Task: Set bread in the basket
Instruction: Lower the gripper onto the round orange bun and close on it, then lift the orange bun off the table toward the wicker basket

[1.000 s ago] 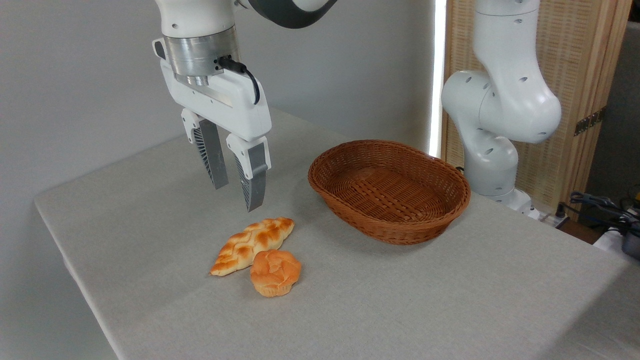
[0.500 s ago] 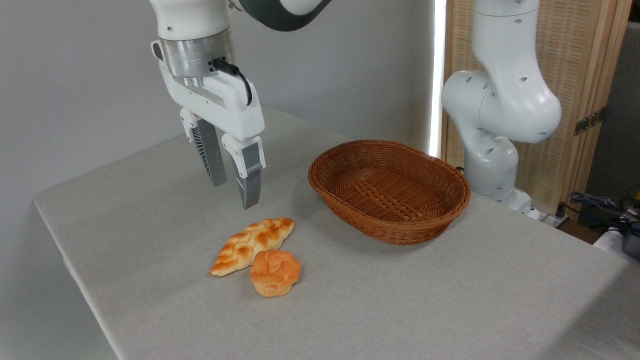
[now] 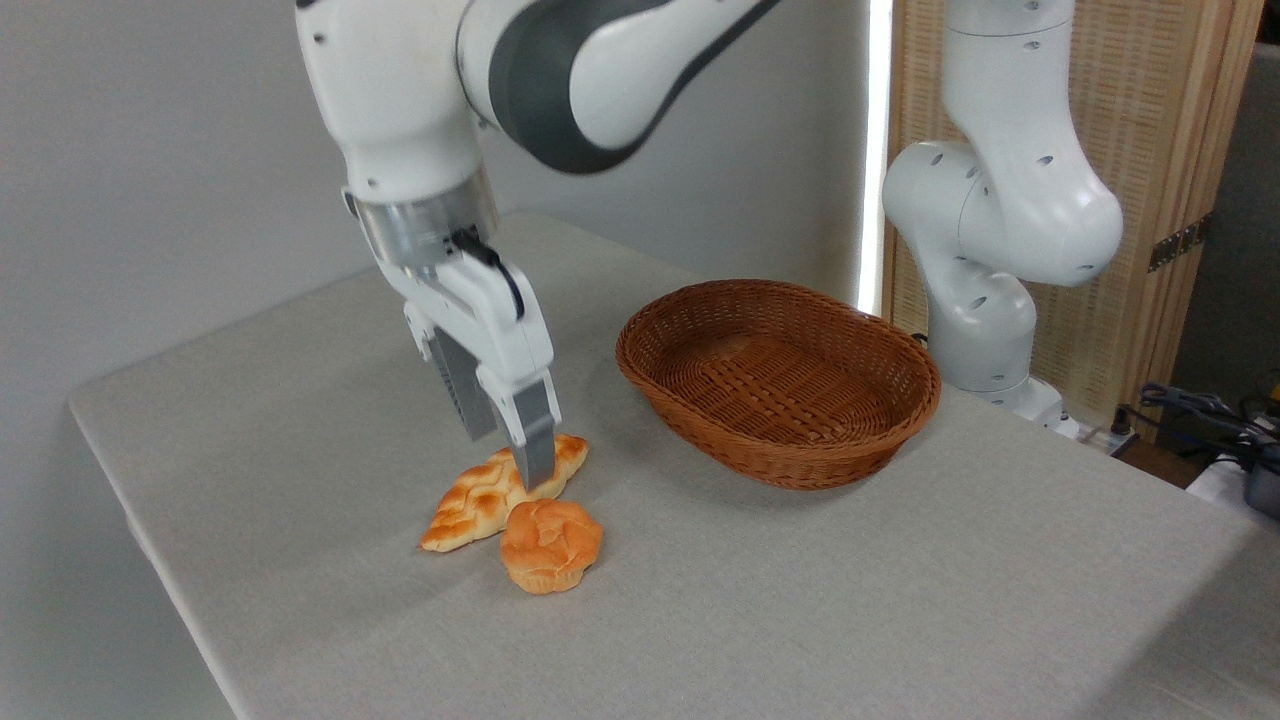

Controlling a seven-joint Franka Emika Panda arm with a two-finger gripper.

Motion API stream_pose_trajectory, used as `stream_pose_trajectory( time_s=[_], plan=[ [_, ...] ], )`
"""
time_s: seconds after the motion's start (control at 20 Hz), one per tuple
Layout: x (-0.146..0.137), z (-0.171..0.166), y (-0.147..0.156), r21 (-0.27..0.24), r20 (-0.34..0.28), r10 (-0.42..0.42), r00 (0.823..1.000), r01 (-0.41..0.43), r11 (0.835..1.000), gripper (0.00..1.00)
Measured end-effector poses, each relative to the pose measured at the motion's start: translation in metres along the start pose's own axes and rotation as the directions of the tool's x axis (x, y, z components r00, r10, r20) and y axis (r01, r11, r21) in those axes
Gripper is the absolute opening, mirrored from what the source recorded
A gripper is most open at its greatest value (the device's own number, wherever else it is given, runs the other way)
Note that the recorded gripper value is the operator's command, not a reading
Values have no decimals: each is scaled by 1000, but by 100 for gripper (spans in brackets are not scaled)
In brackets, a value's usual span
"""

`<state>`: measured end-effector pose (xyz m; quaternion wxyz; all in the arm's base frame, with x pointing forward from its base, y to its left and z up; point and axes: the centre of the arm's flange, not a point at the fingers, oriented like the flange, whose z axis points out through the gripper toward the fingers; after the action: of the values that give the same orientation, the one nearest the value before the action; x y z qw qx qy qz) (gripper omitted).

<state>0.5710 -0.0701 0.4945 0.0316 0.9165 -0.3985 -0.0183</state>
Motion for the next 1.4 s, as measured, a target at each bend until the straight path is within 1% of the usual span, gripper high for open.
stream_pose_trajectory(
  time_s=[0.15, 0.3, 0.5, 0.65, 0.7, 0.8, 0.85, 0.9, 1.4],
  plan=[
    [-6, 24, -17, -2, 2, 2, 1000, -2, 1000, 100],
    [-10, 43, -30, -16, 17, 9, 1000, -9, 1000, 100],
    [-6, 67, -36, -39, 41, 15, 999, -14, 999, 100],
    [-5, 75, -37, -46, 53, 17, 998, -15, 999, 100],
    [-5, 76, -37, -47, 55, 17, 998, -15, 999, 93],
    [-5, 78, -38, -48, 57, 18, 998, -15, 999, 63],
    [-5, 78, -38, -48, 58, 18, 998, -15, 999, 52],
    [-5, 78, -38, -48, 58, 18, 998, -15, 999, 48],
    [-5, 78, -37, -49, 57, 41, 998, -39, 998, 48]
  ],
)
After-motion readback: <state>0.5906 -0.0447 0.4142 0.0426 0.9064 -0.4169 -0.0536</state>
